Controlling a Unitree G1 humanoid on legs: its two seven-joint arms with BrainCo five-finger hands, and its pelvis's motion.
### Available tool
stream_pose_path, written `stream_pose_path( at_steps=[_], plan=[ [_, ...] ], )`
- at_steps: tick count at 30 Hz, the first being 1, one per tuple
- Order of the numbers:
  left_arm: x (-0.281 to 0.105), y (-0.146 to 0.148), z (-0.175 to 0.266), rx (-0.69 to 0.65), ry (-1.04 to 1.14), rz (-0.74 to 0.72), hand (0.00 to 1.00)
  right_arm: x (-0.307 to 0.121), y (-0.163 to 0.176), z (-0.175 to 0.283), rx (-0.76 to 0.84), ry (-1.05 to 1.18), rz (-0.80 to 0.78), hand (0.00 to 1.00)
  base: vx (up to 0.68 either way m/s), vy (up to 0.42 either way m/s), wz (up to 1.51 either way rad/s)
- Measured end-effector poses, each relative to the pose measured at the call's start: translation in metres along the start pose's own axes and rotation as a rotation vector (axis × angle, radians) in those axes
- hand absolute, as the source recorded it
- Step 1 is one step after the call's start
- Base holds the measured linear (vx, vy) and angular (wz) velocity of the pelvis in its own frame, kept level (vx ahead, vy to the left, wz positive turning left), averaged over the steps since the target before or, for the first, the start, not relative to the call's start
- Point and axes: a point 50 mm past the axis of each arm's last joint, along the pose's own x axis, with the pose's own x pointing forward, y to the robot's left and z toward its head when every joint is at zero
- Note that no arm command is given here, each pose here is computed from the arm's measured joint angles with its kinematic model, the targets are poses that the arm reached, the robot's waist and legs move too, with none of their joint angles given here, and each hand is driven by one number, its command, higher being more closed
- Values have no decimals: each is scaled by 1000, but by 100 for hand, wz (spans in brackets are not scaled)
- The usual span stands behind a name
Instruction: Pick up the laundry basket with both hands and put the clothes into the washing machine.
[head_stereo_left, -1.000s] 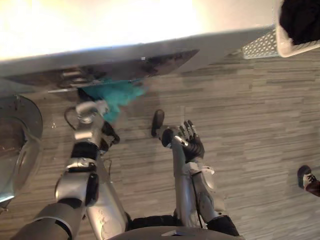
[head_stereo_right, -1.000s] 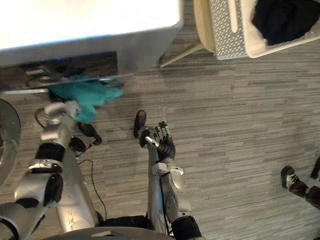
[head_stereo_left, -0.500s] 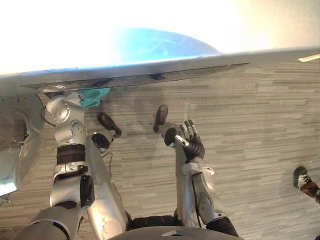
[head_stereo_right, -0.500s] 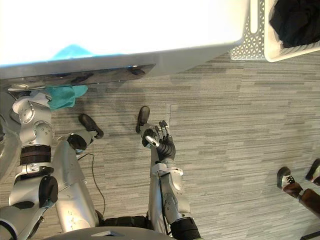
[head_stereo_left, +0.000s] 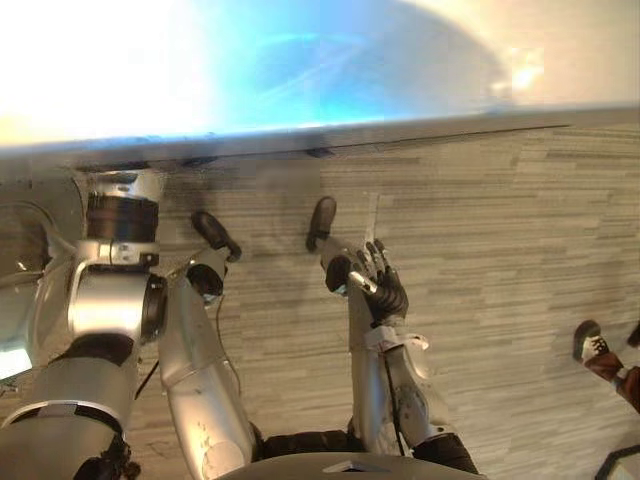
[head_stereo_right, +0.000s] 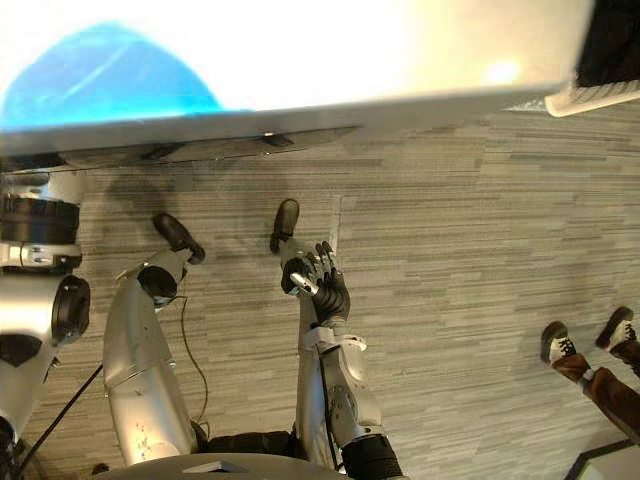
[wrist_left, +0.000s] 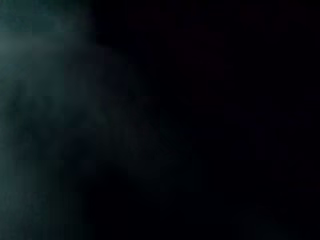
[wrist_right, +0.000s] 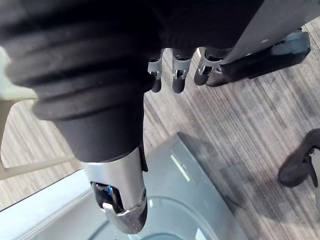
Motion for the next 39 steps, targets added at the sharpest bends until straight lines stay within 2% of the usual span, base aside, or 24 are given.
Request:
stream_pose_path(
  at_steps=[4,6,7,9,10,13,15,17,20,21,22,23,25,28,30,32,39],
  plan=[
    [21,-25,18,101,-9,-64,0,5,1,10,-19,-20,25,0,-37,70,-3],
    [30,-35,37,292,-82,-98,0,7,8,25,34,-102,48,0,-39,78,-13],
    [30,-37,38,340,-92,-103,0,7,10,28,41,-119,48,0,-33,79,-14],
    [31,-35,40,558,-139,-110,0,7,13,30,74,-140,53,0,-37,77,-11],
    [32,-33,40,805,-204,-110,0,5,13,29,73,-137,59,0,-29,56,-9],
    [32,-28,43,1158,-302,-115,0,-3,7,25,74,-127,38,0,-9,14,-3],
    [32,-22,41,1303,-332,-106,0,-7,4,23,83,-123,23,0,0,0,0],
    [31,-16,37,1367,-327,-95,0,-12,3,22,113,-127,23,0,-6,-4,-2],
    [31,5,32,1301,-235,-22,0,-13,6,21,132,-124,51,0,-8,-12,-9],
    [32,9,32,1210,-191,11,0,-14,7,20,133,-117,52,0,-4,-21,-4],
    [32,12,31,1076,-145,42,0,-17,6,17,133,-107,49,0,0,0,0],
    [32,13,31,1011,-125,55,0,-18,6,16,133,-102,46,0,0,0,0],
    [32,17,23,643,-34,101,0,-20,5,12,118,-72,41,0,3,-19,6],
    [28,19,12,290,50,106,0,-19,6,9,105,-45,43,0,-1,-14,9],
    [22,29,3,147,87,127,0,-19,6,9,80,-44,36,0,-8,-14,9],
    [9,45,-11,44,120,158,0,-19,6,9,78,-44,29,0,-13,-17,15],
    [-50,92,-67,-8,265,327,0,-19,9,7,50,-37,25,0,-30,-31,9]
  ],
)
